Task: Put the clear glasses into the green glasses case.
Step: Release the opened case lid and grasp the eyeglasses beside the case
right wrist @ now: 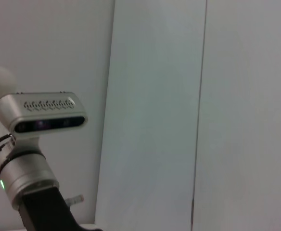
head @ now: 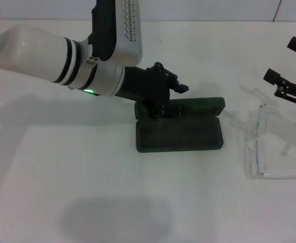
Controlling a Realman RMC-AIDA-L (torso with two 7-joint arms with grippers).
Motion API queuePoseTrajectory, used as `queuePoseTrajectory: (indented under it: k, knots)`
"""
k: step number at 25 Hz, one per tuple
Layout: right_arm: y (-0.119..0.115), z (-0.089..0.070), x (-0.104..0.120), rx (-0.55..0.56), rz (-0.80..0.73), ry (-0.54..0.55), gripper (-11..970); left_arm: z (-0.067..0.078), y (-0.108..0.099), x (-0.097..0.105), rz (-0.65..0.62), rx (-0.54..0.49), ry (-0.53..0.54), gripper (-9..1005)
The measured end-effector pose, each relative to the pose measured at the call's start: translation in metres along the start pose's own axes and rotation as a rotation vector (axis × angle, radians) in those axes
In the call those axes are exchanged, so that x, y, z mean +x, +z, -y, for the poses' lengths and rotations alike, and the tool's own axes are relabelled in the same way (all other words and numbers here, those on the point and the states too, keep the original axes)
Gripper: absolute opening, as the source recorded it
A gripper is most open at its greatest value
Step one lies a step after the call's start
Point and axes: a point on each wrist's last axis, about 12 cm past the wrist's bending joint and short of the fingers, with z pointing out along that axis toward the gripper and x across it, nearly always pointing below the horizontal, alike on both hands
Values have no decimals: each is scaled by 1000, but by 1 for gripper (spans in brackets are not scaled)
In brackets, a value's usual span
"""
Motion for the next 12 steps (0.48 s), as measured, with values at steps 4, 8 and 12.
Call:
queuePoseTrajectory:
  k: [4, 8, 12]
  knots:
    - [0, 1, 0, 1, -1, 7, 835, -1, -14, 2, 65, -45, -39, 462]
    - [0, 5, -7, -37, -27, 55, 832, 9, -36, 3, 256, -80, -102, 489]
    - [2, 14, -22, -119, -129, 154, 829, 30, -56, 28, 430, -174, -177, 517]
